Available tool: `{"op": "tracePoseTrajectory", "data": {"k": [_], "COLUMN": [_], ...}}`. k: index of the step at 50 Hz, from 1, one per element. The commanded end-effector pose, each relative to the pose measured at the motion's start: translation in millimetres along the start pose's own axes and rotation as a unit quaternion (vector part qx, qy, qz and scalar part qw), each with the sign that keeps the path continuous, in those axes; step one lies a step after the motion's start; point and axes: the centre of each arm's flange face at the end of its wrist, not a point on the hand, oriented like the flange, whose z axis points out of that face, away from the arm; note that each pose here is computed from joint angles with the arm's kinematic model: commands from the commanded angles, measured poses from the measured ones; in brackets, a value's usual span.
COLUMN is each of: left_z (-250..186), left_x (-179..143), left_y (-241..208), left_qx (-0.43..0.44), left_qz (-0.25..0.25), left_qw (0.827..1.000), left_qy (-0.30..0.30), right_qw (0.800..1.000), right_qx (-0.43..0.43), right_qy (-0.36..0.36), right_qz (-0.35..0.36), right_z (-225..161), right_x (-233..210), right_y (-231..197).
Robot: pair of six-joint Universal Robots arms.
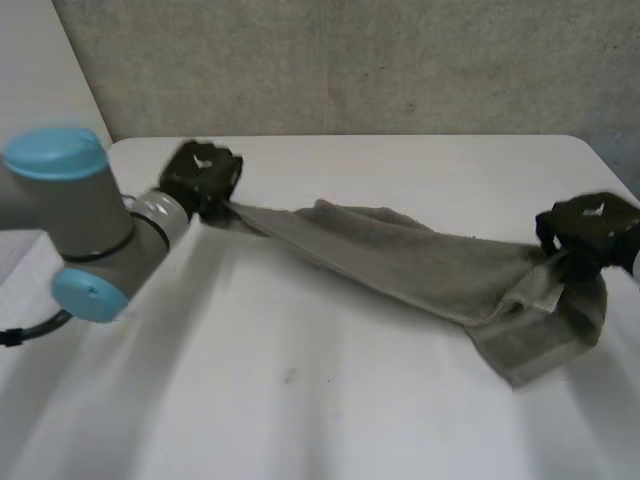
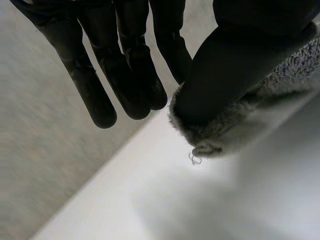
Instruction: Fold the towel.
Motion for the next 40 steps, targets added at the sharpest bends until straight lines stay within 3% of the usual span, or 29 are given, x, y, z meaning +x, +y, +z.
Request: {"op": "tracePoseTrajectory", "data": {"k": [1,9,18,24,28,33,37,40], "left_z": [-64.5,-134.0,-159.3,-119.7,-94.8,-40.7,-17.1,2.5], "left_x": [-40.0,-59.3,-57.6,-50.8,-46.7,-44.3,-52.5,-75.3], "left_y": [-104.0,-176.6,-184.3,-135.0,-109.6,-71.2,-72.1,-110.3], "left_qx": [0.110,0.174,0.156,0.063,0.027,-0.013,0.003,0.083], "left_qz": [0.028,0.041,0.032,0.010,0.002,-0.006,-0.004,-0.008], "left_qw": [0.992,0.979,0.983,0.996,0.998,0.999,0.998,0.992], "left_qy": [-0.062,-0.098,-0.095,-0.067,-0.052,-0.043,-0.060,-0.097], "right_qw": [0.994,0.985,0.990,0.999,0.998,0.995,0.997,0.991], "right_qx": [0.097,0.162,0.133,0.033,0.015,-0.009,0.017,0.129], "right_qy": [0.044,0.060,0.034,-0.024,-0.053,-0.094,-0.070,0.023], "right_qz": [0.035,0.029,0.037,0.031,0.020,0.013,-0.001,0.010], "right_z": [-44.5,-89.8,-115.1,-66.4,-48.5,3.1,28.1,53.2], "right_x": [39.1,54.2,46.6,38.4,26.7,1.3,-1.1,26.9], "right_y": [-89.2,-146.4,-161.0,-115.7,-106.4,-93.4,-103.6,-141.0]}}
